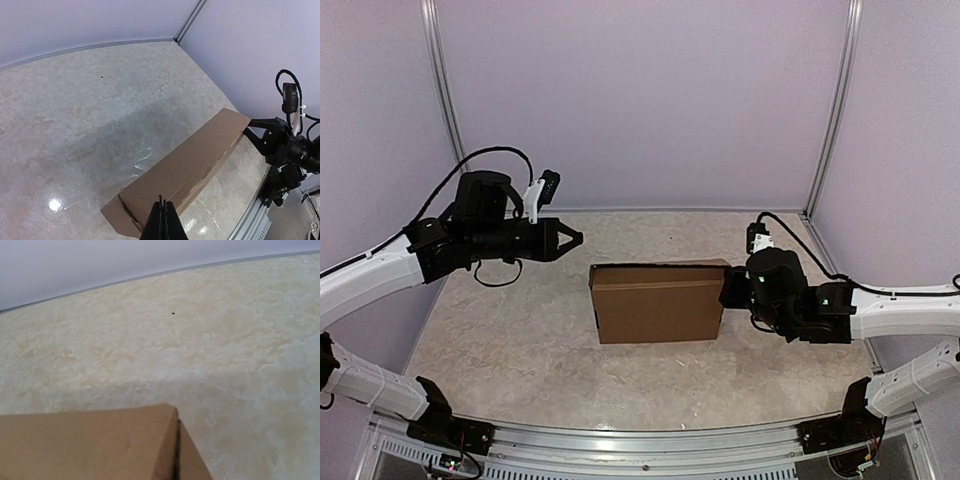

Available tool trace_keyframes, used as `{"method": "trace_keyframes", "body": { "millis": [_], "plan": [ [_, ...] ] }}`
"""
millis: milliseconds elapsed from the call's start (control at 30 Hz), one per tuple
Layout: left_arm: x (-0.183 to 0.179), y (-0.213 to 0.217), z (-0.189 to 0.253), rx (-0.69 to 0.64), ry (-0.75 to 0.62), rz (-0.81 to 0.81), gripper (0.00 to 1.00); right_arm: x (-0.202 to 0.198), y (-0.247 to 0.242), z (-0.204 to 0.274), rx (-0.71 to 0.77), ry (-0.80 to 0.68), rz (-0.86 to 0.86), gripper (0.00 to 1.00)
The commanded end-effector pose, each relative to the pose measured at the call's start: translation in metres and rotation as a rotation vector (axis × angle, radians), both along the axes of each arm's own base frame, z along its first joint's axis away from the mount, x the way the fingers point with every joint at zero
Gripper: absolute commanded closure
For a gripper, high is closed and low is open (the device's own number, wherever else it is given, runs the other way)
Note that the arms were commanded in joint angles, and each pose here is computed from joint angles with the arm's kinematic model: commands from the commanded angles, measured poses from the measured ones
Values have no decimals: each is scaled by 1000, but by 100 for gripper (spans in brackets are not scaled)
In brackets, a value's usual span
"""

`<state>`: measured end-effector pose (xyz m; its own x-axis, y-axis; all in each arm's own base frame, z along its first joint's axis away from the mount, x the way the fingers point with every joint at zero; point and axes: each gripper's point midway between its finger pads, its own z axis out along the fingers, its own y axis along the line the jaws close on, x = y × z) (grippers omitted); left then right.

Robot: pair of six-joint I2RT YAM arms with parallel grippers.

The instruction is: Fold the paper box

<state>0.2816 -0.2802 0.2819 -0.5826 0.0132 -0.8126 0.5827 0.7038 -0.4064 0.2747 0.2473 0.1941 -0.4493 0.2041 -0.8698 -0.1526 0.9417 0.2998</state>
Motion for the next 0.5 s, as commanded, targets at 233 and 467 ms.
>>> {"method": "trace_keyframes", "body": {
  "millis": [233, 467],
  "plan": [
    [1, -32, -29, -99, 98, -142, 100, -32, -10, -83, -231, 223, 104, 100],
    [-17, -22, -100, -81, 235, -125, 100, -33, -8, -91, -238, 244, 114, 100]
  ]
}}
